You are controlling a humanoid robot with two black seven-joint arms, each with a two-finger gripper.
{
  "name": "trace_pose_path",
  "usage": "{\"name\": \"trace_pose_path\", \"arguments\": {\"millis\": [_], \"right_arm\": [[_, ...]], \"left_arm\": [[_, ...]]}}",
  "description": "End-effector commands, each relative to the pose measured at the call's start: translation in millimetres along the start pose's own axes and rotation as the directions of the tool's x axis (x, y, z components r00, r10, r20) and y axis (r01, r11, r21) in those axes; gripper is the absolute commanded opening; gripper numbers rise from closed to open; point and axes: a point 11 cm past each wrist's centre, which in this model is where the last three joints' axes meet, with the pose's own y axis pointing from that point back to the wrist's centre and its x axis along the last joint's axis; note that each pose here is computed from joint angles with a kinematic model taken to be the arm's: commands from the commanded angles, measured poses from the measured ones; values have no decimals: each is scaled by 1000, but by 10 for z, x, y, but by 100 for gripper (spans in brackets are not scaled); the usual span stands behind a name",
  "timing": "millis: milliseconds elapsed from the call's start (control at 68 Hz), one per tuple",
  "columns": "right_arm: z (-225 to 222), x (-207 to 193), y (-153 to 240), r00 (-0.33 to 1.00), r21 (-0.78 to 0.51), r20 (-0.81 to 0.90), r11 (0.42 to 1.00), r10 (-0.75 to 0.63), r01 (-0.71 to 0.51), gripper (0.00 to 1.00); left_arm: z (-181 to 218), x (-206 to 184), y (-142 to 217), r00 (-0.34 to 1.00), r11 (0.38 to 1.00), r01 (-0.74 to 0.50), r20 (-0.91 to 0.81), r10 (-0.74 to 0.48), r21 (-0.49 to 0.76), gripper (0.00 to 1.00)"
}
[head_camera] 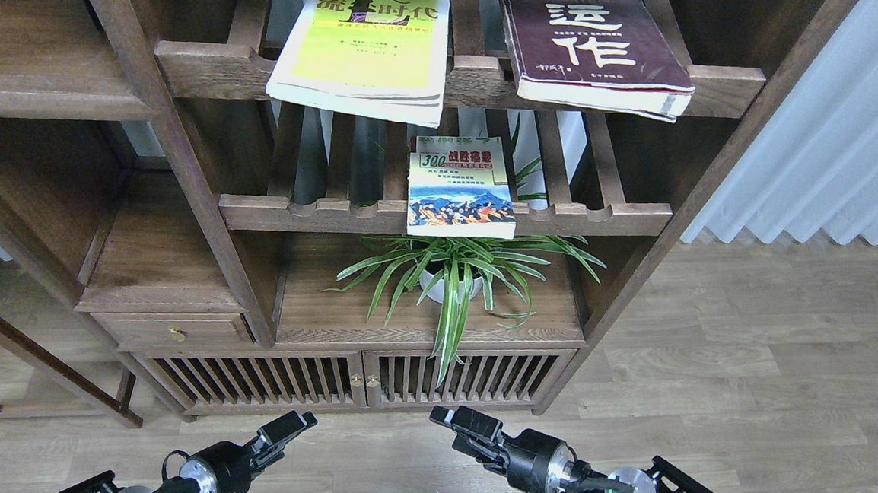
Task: Organize books on shelf
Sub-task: 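Reach the right gripper to the small blue-and-white book and grasp it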
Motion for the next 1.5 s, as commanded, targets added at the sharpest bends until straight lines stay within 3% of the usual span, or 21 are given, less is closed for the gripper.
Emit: {"name": "trace_pose_path", "arguments": {"millis": [0, 588, 867, 1235, 1485], "right_arm": [[-214, -189, -75, 999, 24, -37, 999, -36, 37, 100], [-1057, -958, -77, 968, 234, -118, 942, -219, 242, 100], [-1212, -1082, -124, 969, 245, -135, 941, -207, 235, 100], [-1291, -1014, -194, 988, 246, -108, 960, -114, 138, 100], [-1520, -1264, -305, 988, 276, -142, 956, -62, 100, 100]], "left_arm": [[-18, 37, 14, 1000, 1000, -8, -5, 8, 0, 100], [-136, 194, 84, 998, 999, -35, -47, 34, -6, 100], [-144, 205, 89, 998, 999, -36, -50, 36, -7, 100], [-158, 211, 92, 998, 999, -37, -52, 36, -4, 100], [-150, 213, 95, 998, 999, -36, -58, 35, -11, 100]]}}
